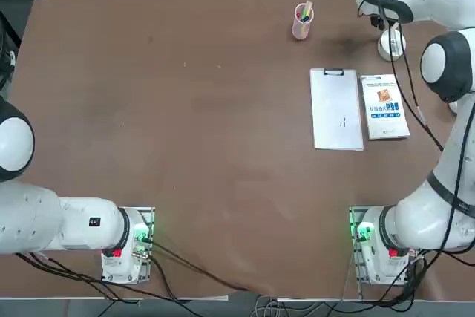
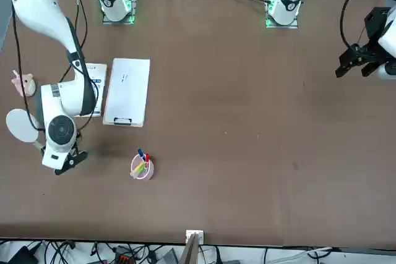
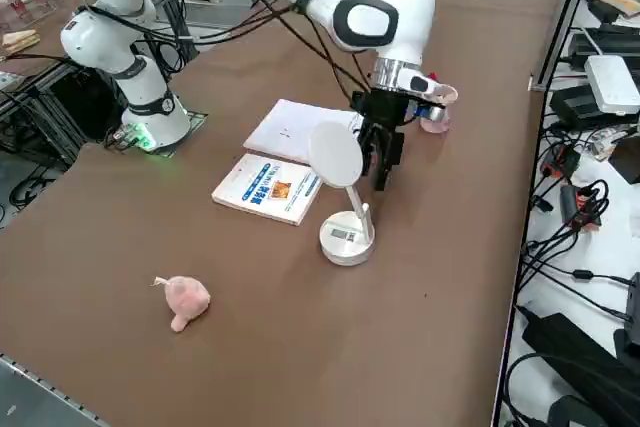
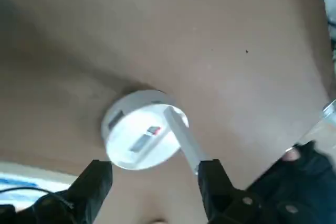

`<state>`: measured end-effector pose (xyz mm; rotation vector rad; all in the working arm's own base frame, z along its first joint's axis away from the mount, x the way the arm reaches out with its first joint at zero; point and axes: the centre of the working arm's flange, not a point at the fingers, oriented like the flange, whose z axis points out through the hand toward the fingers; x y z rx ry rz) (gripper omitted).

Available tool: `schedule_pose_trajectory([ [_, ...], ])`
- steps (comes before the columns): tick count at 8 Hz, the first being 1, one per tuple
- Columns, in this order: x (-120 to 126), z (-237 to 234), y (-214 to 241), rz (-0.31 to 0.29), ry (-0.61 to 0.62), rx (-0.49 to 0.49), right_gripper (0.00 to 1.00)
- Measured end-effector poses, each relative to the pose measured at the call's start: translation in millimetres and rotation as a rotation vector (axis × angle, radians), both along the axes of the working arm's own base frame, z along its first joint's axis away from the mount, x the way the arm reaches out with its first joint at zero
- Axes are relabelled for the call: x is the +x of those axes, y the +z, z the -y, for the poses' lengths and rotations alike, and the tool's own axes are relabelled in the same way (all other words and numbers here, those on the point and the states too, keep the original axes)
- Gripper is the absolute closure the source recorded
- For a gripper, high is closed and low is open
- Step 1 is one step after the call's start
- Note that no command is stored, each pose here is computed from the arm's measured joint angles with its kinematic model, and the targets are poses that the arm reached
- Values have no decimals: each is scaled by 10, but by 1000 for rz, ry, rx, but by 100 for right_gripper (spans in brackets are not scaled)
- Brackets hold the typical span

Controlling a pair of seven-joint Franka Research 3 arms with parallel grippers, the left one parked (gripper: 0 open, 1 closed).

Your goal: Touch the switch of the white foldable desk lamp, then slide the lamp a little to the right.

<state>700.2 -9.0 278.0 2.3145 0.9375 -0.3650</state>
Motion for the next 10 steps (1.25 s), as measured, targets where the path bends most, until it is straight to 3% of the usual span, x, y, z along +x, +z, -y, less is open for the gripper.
schedule_pose_trajectory([
  [2, 18, 18, -5, -150, 217, -60, 0],
  [4, 39, -24, -23, -263, 381, -129, 0],
  [7, 48, -171, -176, -369, 522, -201, 0],
  [10, 27, -243, -370, -429, 573, -224, 0],
])
